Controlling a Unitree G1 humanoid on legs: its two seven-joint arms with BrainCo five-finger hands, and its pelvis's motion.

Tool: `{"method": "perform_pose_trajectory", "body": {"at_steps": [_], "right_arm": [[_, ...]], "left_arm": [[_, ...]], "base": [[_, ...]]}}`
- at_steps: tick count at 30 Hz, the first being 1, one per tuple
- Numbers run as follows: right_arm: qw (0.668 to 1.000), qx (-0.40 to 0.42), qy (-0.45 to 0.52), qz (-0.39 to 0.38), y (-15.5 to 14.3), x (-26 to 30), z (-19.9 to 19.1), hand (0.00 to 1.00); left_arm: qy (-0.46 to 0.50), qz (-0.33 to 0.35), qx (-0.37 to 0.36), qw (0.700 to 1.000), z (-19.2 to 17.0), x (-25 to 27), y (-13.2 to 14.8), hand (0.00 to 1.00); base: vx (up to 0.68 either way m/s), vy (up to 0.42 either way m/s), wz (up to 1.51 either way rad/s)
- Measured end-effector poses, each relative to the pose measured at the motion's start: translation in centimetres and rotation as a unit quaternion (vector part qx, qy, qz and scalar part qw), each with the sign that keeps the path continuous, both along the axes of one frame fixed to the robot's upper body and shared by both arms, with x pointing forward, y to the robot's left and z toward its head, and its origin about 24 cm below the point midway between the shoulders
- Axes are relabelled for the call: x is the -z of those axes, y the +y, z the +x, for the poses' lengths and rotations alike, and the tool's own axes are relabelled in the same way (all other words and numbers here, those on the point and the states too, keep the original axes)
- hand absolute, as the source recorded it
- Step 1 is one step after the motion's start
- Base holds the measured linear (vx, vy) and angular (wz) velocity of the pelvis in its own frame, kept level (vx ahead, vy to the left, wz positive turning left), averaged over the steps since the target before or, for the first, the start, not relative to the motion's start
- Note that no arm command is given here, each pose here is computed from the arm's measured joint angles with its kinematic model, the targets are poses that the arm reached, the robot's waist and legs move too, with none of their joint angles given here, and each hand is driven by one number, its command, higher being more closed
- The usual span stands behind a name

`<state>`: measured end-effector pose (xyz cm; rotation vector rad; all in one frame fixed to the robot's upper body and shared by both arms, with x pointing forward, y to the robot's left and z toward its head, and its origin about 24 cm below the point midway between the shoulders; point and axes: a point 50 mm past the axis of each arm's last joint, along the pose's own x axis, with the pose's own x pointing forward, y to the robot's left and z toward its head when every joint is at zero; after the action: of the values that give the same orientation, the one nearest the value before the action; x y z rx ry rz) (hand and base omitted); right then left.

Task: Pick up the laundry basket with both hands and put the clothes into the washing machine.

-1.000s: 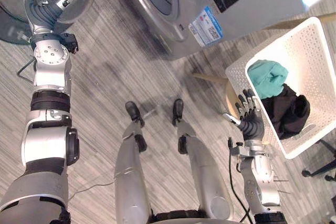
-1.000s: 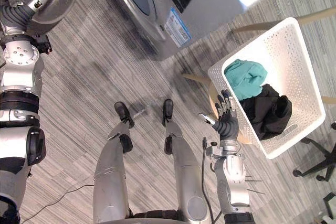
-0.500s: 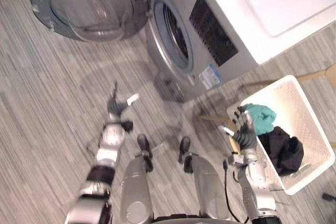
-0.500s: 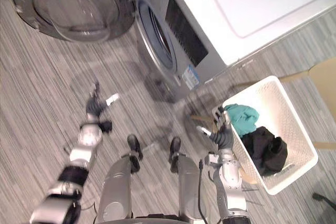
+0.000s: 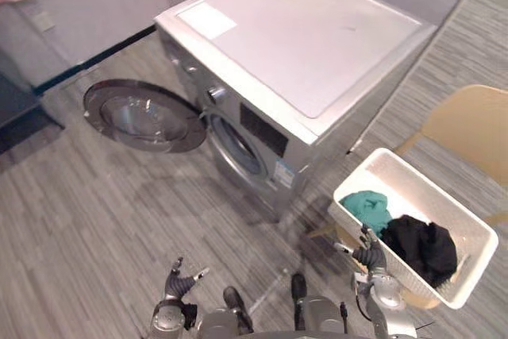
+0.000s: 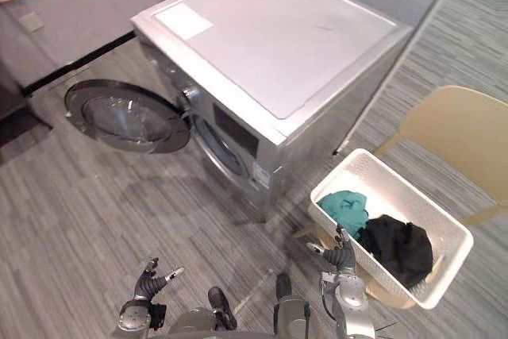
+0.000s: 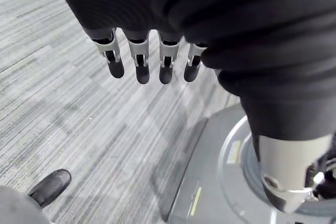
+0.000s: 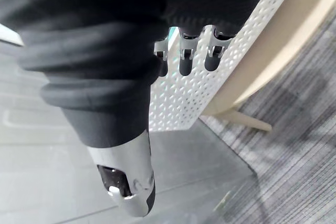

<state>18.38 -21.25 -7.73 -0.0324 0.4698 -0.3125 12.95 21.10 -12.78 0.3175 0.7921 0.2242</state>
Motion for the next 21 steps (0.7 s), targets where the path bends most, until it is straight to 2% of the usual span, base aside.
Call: {"method": "perform_pose_trajectory", "body": {"at_steps": [2, 5, 7, 14, 21], "right_arm": [[0.999, -0.022, -0.046, -0.005, 0.8, -1.9, 1.0, 0.0], [0.982, -0.073, -0.173, -0.024, 2.7, -7.0, 2.4, 0.0], [0.974, -0.088, -0.209, -0.031, 3.2, -8.4, 2.4, 0.0], [0.969, -0.105, -0.214, -0.059, 3.2, -8.8, 1.7, 0.0], [0.973, -0.105, -0.174, -0.112, 2.6, -7.4, 1.9, 0.0]], "left_arm": [[0.01, 0.006, 0.007, 1.0, -0.4, 0.2, -0.1, 0.0], [0.046, 0.009, 0.016, 0.999, -1.5, 1.1, -0.3, 0.0], [0.052, 0.01, 0.032, 0.998, -1.5, 1.2, -0.7, 0.0], [0.044, -0.014, 0.047, 0.998, -0.5, 1.4, -2.3, 0.0], [0.035, -0.025, 0.078, 0.996, 0.3, 1.3, -4.1, 0.0]], "base": [[-0.07, 0.024, -1.12], [-0.01, -0.082, -1.14], [0.11, -0.119, -0.58], [0.26, -0.121, -0.78], [0.25, 0.144, -0.95]]}}
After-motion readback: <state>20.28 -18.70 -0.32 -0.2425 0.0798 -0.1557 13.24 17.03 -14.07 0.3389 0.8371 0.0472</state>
